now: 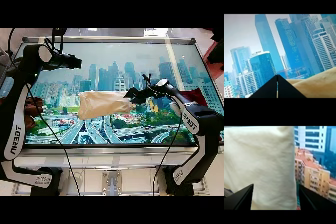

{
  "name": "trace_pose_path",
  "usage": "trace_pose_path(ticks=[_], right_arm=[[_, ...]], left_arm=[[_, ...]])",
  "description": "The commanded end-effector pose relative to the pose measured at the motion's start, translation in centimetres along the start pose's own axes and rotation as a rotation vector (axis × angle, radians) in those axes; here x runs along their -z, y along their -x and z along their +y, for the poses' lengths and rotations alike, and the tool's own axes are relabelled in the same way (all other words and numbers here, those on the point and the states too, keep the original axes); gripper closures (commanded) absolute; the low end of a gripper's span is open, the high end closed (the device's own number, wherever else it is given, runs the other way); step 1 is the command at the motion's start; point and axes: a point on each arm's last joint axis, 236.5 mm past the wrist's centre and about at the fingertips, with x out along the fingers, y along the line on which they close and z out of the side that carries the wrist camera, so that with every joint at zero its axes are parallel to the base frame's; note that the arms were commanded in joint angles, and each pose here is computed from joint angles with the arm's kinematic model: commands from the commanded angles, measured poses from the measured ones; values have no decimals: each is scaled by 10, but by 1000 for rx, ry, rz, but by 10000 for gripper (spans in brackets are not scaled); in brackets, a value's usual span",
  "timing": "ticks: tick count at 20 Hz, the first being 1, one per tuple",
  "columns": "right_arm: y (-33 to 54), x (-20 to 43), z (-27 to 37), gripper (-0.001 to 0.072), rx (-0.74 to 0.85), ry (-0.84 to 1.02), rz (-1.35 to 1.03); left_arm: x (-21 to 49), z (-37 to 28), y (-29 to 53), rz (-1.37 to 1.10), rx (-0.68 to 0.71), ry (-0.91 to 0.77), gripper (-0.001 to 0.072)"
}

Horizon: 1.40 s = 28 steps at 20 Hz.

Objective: Fold the shirts.

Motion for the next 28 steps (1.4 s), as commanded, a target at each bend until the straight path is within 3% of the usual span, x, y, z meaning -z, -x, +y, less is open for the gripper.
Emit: trace_pose_path(ticks=[1,3,5,6,7,8,11,13,17,22,26,28], right_arm=[[-19,-13,15,100,-80,-4,-60],[-32,-8,17,112,-75,3,-45],[-38,-2,20,200,-74,11,-32],[-40,-1,25,357,-83,15,-29],[-39,-1,31,570,-112,18,-30],[-35,-3,41,683,-153,41,-35],[4,-24,56,688,-192,86,-114],[58,-37,44,688,-110,140,-167],[211,-34,-33,688,274,68,-274],[419,54,-120,688,811,-168,-421],[498,175,-166,688,1033,-488,-302],[494,217,-188,688,1043,-610,-202]], left_arm=[[-1,-1,1,-4,3,4,697],[-2,-5,1,-6,21,17,698],[-2,-8,1,-7,33,25,697],[-2,-9,1,-7,37,28,697],[-1,-9,1,-5,38,29,697],[-1,-9,1,-4,38,28,698],[2,-10,1,11,42,28,698],[4,-10,1,19,43,28,698],[3,-11,1,16,47,31,698],[2,-15,1,11,65,44,698],[0,-23,2,5,95,66,697],[-1,-28,2,0,118,83,698]])
